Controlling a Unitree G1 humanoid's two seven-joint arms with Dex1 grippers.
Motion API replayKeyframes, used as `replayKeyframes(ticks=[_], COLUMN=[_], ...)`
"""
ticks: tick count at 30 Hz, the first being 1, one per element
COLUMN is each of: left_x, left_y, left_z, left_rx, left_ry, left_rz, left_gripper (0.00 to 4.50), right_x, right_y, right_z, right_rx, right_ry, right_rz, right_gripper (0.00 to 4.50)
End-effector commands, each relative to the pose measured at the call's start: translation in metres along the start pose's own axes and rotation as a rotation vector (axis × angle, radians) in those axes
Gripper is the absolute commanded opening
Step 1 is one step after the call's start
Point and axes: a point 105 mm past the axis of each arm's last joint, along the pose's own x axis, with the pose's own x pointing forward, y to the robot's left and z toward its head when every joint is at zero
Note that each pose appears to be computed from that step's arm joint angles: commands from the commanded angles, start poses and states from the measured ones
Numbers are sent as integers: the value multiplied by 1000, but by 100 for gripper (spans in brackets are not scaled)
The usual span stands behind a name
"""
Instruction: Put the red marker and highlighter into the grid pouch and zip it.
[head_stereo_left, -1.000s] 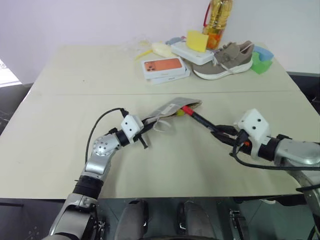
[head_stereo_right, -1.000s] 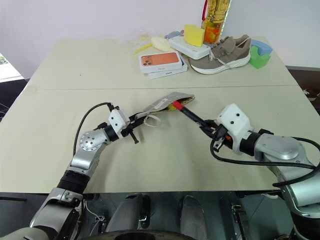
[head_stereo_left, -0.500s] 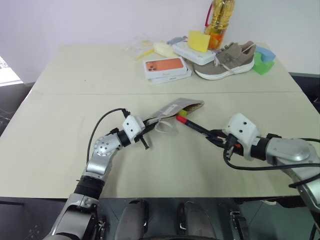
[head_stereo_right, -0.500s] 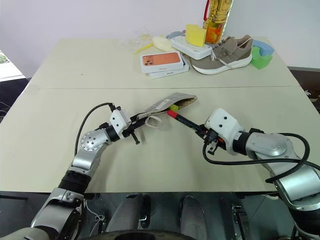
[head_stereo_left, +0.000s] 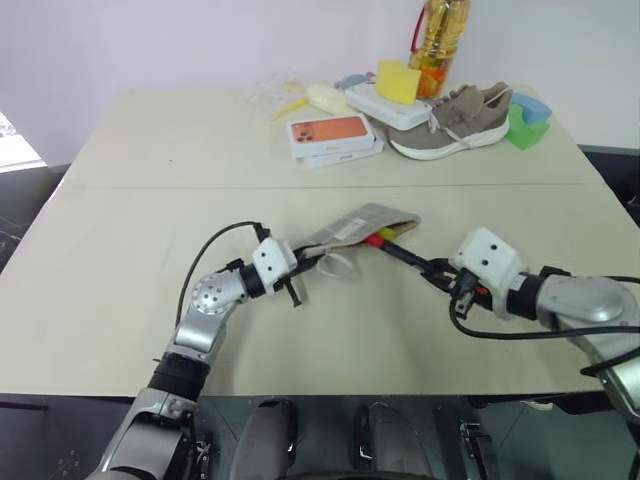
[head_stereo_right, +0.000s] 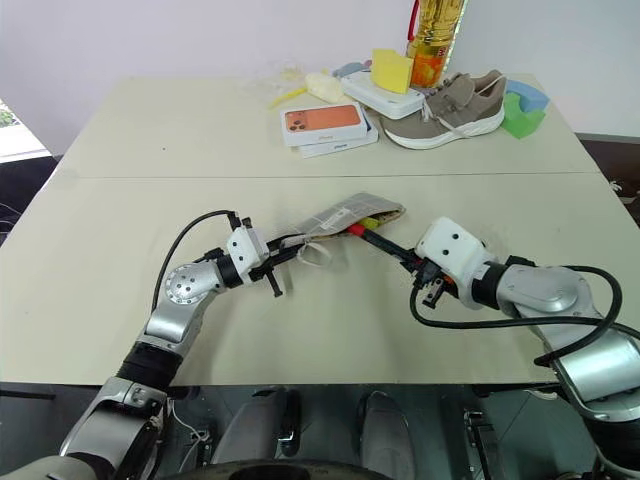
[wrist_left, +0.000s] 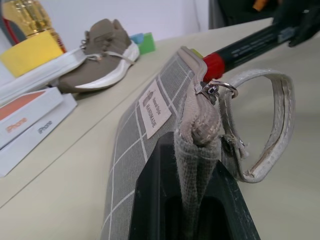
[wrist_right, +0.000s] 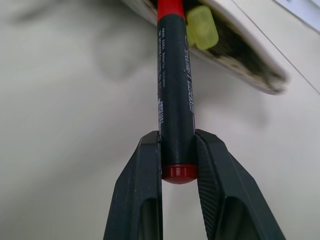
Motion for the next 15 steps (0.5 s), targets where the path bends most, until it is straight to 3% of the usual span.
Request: replayKeyframes(ticks=[1,13,15], left_x=[4,7,7], left_y=[-10,-28,-28], left_z=[17,28,29], left_rx=[54,76,77], left_ry=[-58,-91,-91], left_rz=[-71,-191,-189], left_gripper=[0,0,0], right_x=[-1,30,31], right_y=[-2,21,20], right_z=[11,42,43], right_rx=[-132,-410,-420], right_ry=[3,-8,-6], right_rz=[-1,123,119], right_gripper=[38,38,142])
